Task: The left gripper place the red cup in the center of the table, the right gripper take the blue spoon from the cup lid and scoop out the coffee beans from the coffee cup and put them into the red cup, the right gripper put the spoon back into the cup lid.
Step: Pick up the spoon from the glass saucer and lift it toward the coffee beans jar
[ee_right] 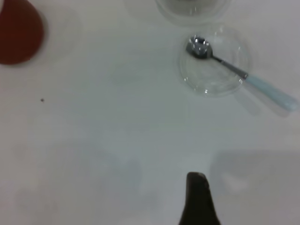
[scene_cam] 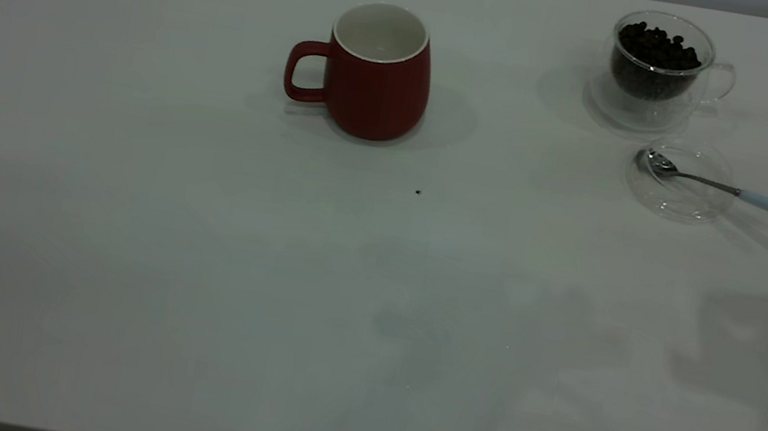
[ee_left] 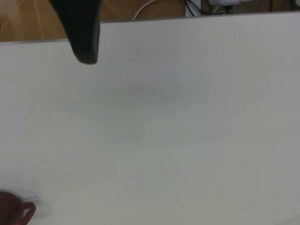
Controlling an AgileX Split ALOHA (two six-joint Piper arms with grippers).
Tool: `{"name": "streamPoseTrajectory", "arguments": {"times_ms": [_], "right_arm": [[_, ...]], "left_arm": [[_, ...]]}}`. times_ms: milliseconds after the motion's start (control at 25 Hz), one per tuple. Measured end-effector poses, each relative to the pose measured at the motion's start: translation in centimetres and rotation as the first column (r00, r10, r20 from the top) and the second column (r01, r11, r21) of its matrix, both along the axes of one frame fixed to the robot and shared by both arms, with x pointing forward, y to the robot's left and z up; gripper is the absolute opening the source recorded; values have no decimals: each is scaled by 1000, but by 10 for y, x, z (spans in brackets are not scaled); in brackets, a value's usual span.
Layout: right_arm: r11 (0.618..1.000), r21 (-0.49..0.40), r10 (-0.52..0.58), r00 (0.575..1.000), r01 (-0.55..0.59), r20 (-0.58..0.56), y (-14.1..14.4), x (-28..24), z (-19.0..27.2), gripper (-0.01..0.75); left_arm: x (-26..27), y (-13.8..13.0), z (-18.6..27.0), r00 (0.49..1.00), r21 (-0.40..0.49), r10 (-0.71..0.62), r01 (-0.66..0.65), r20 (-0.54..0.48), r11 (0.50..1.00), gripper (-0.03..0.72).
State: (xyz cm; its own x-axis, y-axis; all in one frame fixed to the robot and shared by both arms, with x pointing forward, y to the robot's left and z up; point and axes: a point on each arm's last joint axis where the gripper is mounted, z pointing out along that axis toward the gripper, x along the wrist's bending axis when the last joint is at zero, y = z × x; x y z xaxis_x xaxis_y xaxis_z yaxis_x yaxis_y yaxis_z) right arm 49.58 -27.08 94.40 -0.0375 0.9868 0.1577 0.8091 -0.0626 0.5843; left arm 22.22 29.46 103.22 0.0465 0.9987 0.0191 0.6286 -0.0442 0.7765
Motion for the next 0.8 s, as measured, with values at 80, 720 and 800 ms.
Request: {"name": "streamPoseTrajectory", "arguments": {"times_ms": [80, 720, 800], "right_arm": [[1000, 2, -22, 999, 22, -24, -5, 16, -8, 583], [948, 287, -70, 969, 139, -236, -73, 86, -79, 582], [917, 357, -98, 969, 177, -228, -83, 87, -87, 581]], "left_arm": [[0, 0, 0, 1000, 0, 0, 0, 0, 1000, 476], [0, 0, 0, 1000, -2, 1, -1, 0, 1000, 476], [0, 0, 0, 1000, -2, 1, -1, 0, 1000, 476]]}}
